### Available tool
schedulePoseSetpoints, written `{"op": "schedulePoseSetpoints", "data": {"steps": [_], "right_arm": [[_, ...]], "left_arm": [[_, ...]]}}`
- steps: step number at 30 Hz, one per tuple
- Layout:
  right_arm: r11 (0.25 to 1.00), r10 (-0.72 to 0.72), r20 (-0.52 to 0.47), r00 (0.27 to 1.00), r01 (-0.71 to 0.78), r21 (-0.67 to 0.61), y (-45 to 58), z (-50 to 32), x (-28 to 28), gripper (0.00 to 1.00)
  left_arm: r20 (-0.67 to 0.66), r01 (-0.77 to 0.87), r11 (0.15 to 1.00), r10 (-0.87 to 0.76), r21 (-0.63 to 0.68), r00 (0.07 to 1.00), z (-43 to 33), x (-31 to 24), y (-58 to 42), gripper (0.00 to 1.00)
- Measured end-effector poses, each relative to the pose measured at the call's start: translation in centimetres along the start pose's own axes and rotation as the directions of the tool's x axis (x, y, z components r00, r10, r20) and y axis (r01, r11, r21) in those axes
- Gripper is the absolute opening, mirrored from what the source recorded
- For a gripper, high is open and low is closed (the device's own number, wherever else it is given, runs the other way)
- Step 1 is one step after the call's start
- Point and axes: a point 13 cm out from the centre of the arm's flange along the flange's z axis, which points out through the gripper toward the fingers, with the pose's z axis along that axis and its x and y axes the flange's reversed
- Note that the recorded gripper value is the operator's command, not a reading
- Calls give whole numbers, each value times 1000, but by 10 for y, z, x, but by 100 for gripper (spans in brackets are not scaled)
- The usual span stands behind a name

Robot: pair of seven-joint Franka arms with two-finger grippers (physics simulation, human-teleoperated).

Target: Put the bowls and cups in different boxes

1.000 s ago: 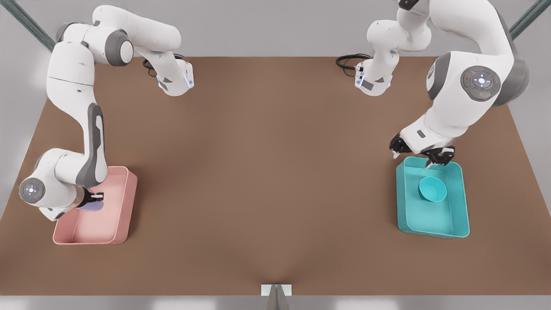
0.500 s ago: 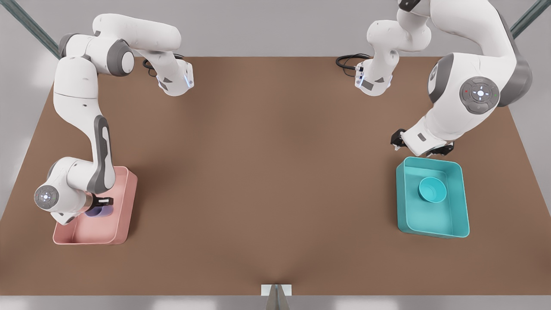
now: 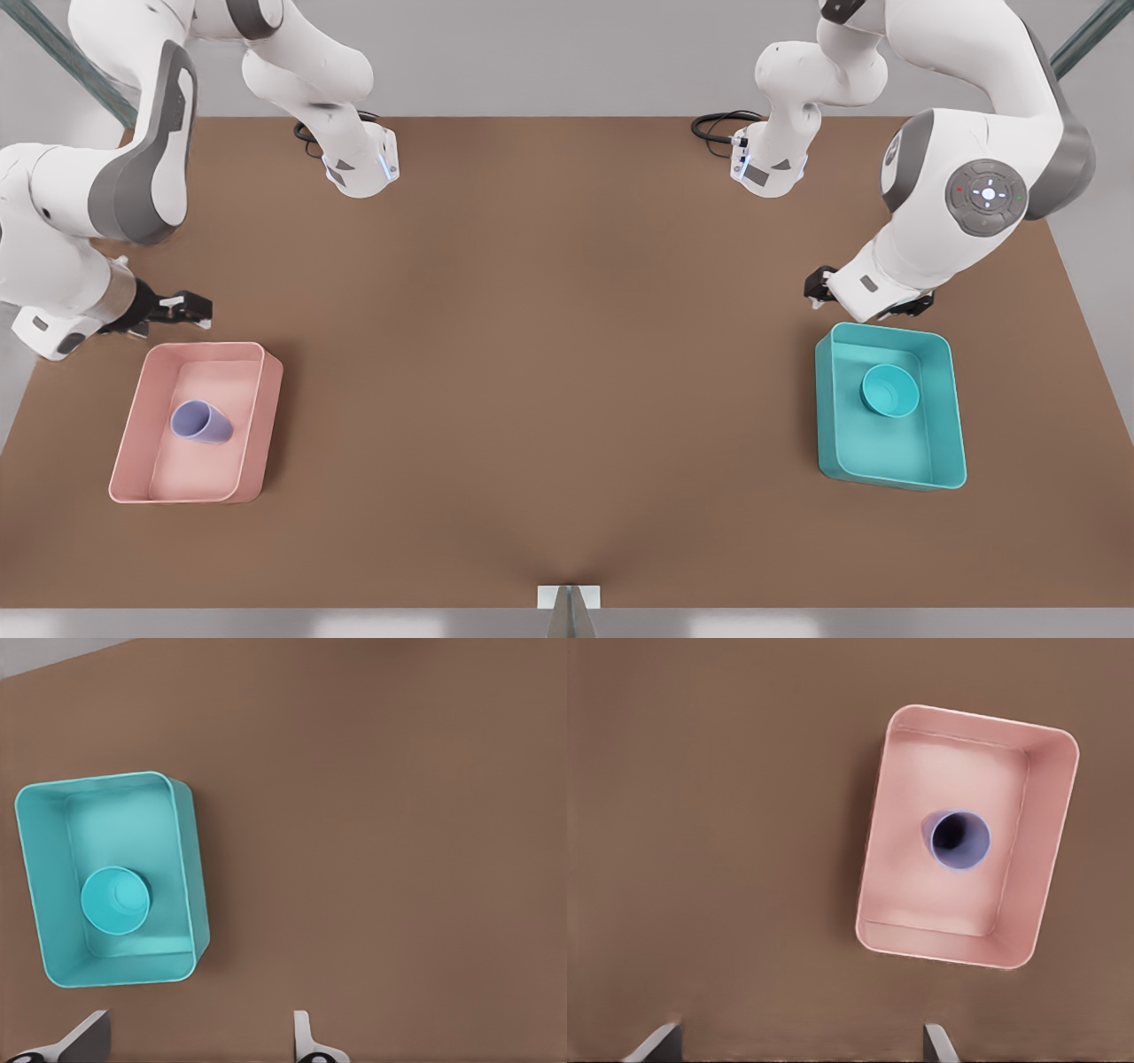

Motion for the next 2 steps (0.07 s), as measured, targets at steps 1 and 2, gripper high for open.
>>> {"op": "schedulePoseSetpoints", "data": {"steps": [1,2], "right_arm": [[1000,13,-18,1000,-13,-8,2,-1,16,100],[1000,25,-32,999,-26,-15,4,-1,25,100]], "left_arm": [[0,1,1000,-1,0,1000,0,0,0,100],[0,2,1000,-2,1,1000,0,0,-1,100]]}}
